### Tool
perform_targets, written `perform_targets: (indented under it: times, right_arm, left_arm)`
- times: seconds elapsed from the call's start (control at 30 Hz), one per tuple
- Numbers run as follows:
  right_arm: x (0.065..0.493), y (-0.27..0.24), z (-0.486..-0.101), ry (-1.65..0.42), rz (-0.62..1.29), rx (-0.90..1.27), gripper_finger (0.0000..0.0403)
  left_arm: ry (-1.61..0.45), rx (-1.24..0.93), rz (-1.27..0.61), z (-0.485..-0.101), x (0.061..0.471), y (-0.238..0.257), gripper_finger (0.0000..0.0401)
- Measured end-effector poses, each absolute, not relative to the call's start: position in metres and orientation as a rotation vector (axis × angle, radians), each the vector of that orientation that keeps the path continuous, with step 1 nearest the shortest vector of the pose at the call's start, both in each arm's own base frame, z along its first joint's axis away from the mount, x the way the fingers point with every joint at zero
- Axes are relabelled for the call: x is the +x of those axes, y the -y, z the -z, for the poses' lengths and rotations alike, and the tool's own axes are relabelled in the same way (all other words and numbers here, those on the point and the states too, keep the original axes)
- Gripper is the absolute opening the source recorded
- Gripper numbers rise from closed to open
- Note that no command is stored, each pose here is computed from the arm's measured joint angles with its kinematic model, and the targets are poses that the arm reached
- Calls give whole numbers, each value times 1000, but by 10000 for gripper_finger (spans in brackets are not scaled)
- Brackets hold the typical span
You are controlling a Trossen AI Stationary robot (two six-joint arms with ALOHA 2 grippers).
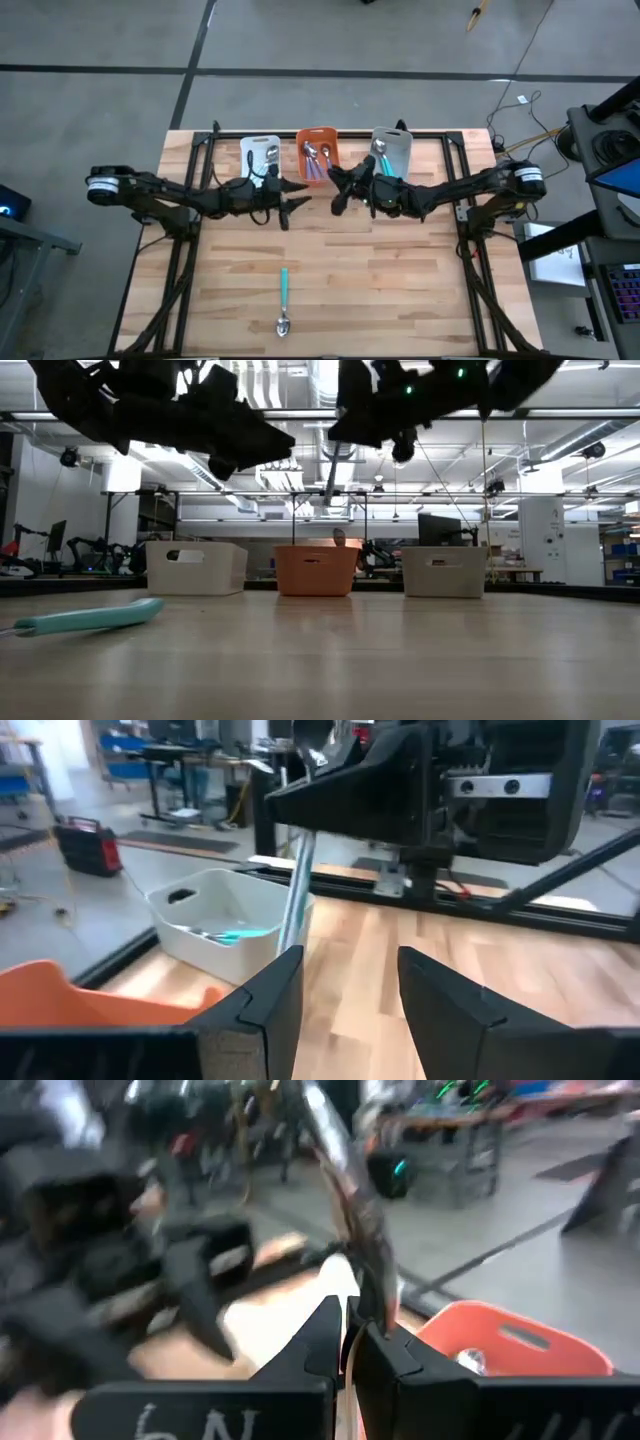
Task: Sort silverware by color (type)
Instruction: Put the blue patterned spoon into the white bin
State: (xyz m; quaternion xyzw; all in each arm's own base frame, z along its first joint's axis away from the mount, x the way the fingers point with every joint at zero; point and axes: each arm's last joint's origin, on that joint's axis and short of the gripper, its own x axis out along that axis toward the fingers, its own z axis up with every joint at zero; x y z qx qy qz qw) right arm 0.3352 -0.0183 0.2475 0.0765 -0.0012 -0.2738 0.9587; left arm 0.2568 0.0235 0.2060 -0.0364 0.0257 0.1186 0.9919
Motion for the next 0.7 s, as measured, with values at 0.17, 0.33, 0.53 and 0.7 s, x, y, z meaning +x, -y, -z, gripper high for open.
perform_targets:
  times: [0.17, 0.33, 0.53, 0.7]
  right_arm:
    - [343, 23, -221, 196, 605, 234, 9]
    - [358, 24, -204, 257, 602, 239, 9]
    - [371, 25, -202, 268, 594, 244, 9]
    - [374, 26, -205, 282, 559, 270, 9]
  left_arm:
    - [-47, -53, -262, -203, 265, -22, 143]
    - [-71, 1, -375, -200, 279, -24, 143]
    - [-117, 101, -513, -196, 285, -24, 143]
    - [-143, 169, -564, -197, 285, -24, 143]
